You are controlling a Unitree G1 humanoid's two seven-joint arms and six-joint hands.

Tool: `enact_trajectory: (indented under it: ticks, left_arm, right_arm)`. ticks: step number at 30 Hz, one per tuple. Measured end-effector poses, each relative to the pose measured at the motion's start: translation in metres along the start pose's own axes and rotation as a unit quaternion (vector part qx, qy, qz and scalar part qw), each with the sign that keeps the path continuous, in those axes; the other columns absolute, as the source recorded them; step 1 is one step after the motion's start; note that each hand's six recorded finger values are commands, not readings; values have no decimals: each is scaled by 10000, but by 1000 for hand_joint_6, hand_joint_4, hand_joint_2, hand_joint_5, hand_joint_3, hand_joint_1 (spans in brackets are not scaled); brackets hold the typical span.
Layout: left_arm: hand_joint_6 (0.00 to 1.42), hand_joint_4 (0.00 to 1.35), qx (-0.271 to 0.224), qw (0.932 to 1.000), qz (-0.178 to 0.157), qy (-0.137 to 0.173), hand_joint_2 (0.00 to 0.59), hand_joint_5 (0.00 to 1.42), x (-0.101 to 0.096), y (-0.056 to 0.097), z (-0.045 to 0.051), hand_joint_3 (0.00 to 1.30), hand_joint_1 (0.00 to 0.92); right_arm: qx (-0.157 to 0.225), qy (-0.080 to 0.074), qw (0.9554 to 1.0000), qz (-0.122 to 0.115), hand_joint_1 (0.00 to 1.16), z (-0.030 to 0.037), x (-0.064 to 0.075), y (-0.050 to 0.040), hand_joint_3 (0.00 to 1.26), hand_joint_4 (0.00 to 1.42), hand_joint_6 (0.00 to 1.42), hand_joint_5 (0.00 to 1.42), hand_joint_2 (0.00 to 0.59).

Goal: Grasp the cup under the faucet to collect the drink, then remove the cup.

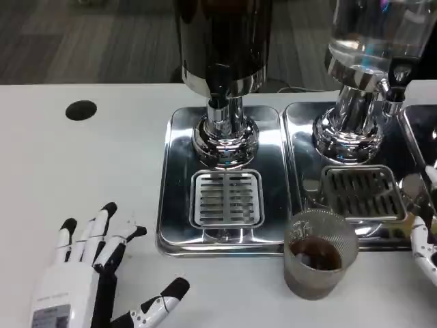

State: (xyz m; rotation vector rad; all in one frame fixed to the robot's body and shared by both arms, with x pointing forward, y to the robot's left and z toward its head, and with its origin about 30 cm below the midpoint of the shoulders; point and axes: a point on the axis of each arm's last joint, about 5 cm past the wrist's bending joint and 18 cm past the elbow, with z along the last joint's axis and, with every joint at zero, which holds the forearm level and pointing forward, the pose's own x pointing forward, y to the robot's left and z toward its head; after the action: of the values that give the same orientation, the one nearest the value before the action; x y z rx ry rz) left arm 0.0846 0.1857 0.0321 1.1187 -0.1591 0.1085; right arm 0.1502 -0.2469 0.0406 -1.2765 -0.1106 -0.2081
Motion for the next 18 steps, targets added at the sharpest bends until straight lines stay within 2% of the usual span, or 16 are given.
enact_trajectory:
  ticks: [4, 8, 12, 18]
  left_arm:
    - [0, 0, 56, 9999, -100, -37, 123, 103, -23, -21, -20, 272, 0]
    - [0, 0, 185, 9994, -163, -248, 124, 100, -11, -36, -5, 231, 0]
    - [0, 0, 284, 9986, -231, -392, 124, 100, -17, -43, 2, 209, 0]
    - [0, 0, 314, 9983, -238, -426, 124, 100, -30, -33, 11, 201, 0]
  right_arm:
    - [-48, 100, 9994, 338, 0, -74, -46, 54, 136, 23, 1, 0, 570]
    - [-136, -3, 9985, 526, 0, -83, -73, 75, 136, 23, 1, 0, 570]
    - [-24, -30, 9986, 534, 0, -91, -73, 62, 129, 22, 10, 0, 571]
    - [178, -250, 9982, 509, 0, -94, -84, 36, 126, 22, 38, 0, 576]
